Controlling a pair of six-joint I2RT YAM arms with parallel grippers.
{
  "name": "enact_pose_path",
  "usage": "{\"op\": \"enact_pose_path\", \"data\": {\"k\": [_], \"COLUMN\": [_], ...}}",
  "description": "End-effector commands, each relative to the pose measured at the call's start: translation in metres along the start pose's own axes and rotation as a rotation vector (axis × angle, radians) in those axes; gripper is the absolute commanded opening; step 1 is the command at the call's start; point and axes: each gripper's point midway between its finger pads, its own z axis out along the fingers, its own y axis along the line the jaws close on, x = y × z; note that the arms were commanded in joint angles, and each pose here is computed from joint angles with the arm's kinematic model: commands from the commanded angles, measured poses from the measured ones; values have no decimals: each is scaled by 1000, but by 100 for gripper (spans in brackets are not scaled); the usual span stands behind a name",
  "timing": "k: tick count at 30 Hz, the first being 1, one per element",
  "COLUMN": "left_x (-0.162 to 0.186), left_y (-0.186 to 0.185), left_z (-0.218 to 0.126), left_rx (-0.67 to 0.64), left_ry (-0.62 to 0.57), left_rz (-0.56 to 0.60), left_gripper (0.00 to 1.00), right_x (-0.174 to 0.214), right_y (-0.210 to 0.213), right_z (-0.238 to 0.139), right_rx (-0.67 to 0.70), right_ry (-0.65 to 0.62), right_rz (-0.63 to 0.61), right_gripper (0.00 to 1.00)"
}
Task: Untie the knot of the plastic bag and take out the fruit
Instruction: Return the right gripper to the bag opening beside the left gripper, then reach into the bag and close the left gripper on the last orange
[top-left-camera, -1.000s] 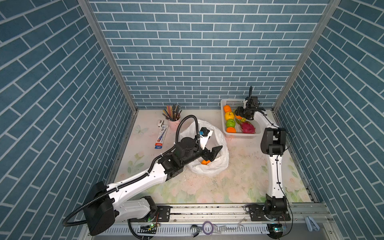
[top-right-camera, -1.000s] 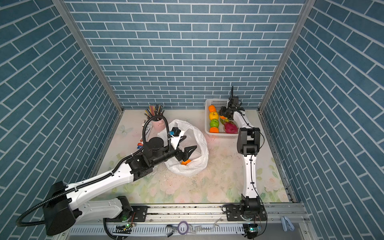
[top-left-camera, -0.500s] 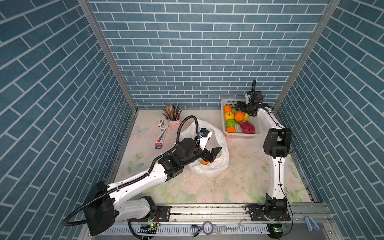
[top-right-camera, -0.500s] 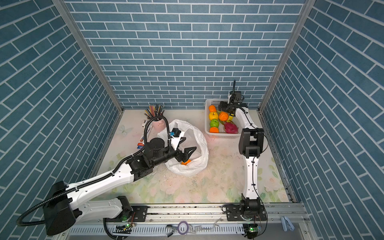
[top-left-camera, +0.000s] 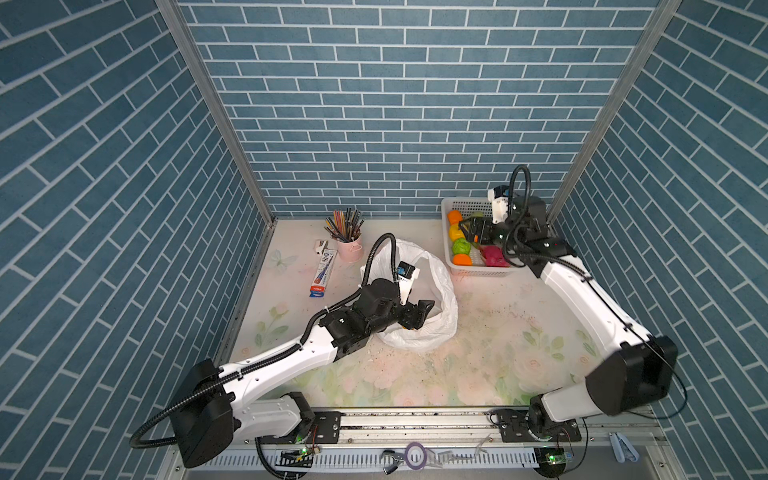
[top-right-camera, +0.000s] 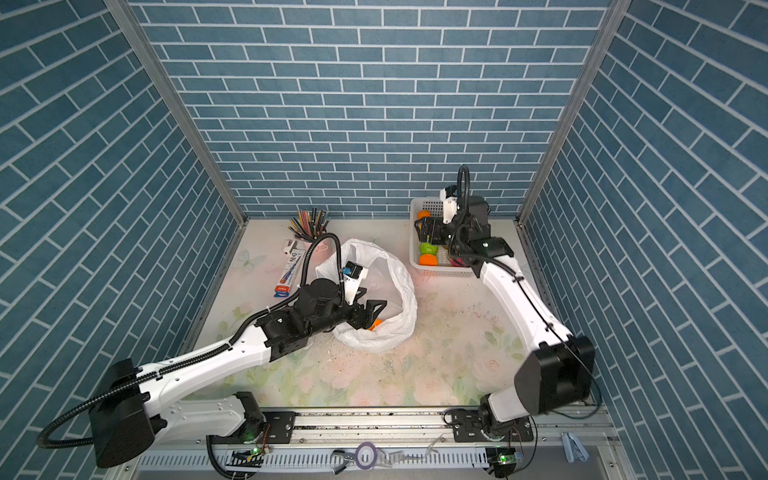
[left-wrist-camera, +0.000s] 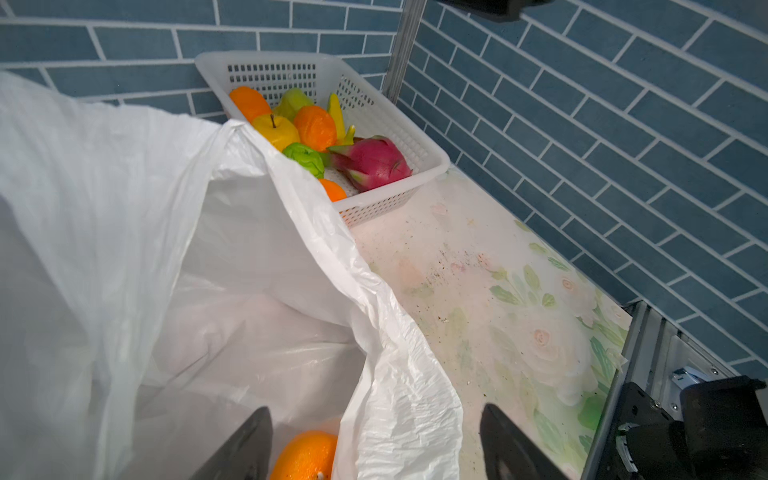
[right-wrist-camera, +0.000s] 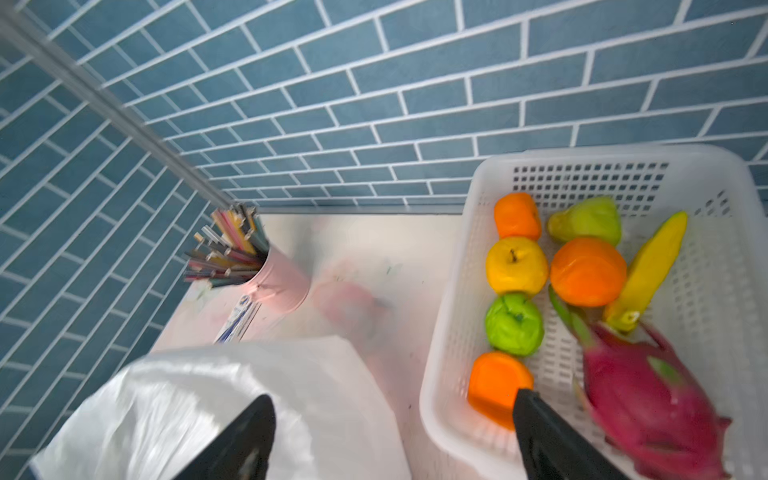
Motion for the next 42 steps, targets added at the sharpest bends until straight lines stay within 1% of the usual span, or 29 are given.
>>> {"op": "enact_pose_path", "data": {"k": [1, 2, 5, 9, 16, 22, 24, 27, 30, 31, 33, 35, 38, 42], "left_x": [25, 32, 52, 74, 116, 159, 168, 178, 173, 166, 147, 129, 106, 91], "left_y": [22, 28, 40, 47, 53, 57, 58, 60, 55, 52, 47, 44, 42, 44], "left_z": [-3, -3, -6, -7, -5, -5, -4, -1, 2, 3, 2, 0, 0, 11], "left_rx": [-107, -132, -184, -206, -208, -184, -179, -184, -167, -156, -137, -131, -138, -162], "left_ry": [62, 79, 124, 167, 253, 328, 346, 377, 373, 354, 295, 243, 186, 191], "left_rz": [-84, -97, -137, -187, -273, -311, -308, -292, -267, -261, -255, -254, -247, -273], "left_gripper": [75, 74, 69, 62, 50, 40, 39, 39, 39, 39, 44, 46, 48, 49], "right_x": [30, 44, 78, 116, 180, 221, 233, 245, 254, 257, 260, 263, 278, 304], "right_y": [14, 21, 41, 61, 90, 116, 121, 124, 123, 116, 104, 93, 87, 85], "right_z": [-23, -30, -44, -48, -34, -12, -3, 10, 16, 16, 13, 9, 3, -2], "right_rx": [-23, -41, -101, -160, -209, -243, -226, -184, -134, -98, -50, -11, -23, -54], "right_ry": [1, 10, 49, 123, 304, 443, 477, 505, 528, 528, 510, 495, 509, 567], "right_rz": [74, 78, 90, 97, 86, 66, 62, 36, 0, 4, 20, 45, 78, 125], "right_gripper": [83, 80, 75, 69, 64, 64, 63, 65, 68, 68, 68, 64, 57, 46]}}
